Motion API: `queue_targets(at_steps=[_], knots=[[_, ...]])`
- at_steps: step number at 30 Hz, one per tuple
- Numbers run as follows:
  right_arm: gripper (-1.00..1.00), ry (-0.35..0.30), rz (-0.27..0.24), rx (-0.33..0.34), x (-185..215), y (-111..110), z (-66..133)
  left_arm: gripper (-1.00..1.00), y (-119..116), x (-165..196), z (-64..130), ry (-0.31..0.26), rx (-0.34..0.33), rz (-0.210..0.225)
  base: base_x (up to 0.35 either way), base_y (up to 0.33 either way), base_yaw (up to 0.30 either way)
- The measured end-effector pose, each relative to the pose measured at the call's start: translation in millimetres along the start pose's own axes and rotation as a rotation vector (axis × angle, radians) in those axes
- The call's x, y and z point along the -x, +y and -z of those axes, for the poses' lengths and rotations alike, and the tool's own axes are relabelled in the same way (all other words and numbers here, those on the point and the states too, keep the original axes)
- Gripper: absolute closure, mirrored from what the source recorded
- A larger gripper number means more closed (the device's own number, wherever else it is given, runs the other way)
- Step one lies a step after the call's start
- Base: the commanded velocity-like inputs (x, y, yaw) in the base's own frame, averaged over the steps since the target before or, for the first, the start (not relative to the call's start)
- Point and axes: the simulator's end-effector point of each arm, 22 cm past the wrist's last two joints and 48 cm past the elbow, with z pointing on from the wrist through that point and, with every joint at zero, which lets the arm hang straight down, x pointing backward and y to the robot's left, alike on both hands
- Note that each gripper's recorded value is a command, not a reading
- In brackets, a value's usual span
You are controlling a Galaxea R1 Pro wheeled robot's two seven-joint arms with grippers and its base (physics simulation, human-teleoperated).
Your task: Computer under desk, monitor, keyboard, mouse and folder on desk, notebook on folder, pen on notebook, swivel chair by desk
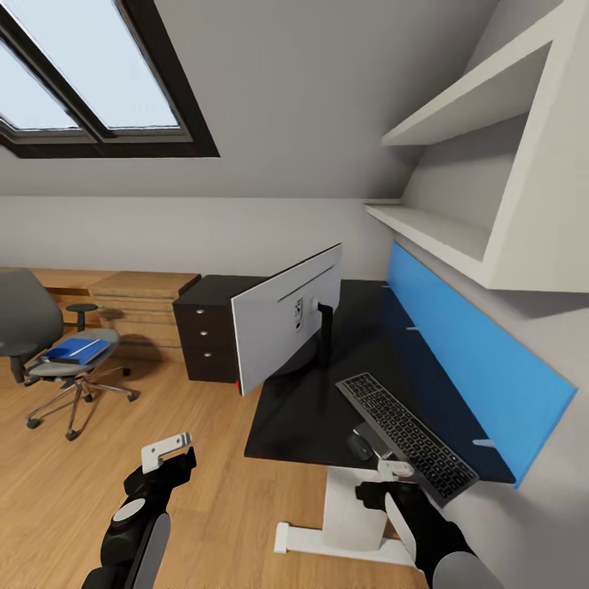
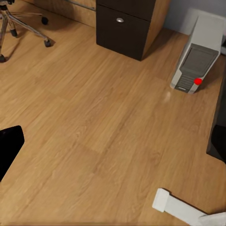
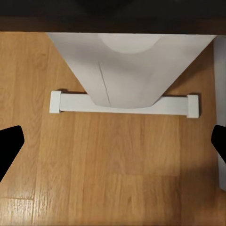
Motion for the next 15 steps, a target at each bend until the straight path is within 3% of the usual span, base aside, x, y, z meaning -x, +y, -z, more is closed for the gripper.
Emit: queue_targets(at_steps=[8,15], knots=[[-1.00,-0.009,0.032,0.005,2,6,0.5,-1.00,0,0,0.0,0.000,0.000,0.000,-0.009,0.007,0.000],[-1.00,-0.097,0.122,0.029,27,30,6.5,-1.00,0,0,0.0,0.000,0.000,-0.001,-0.001,0.001,0.000]])
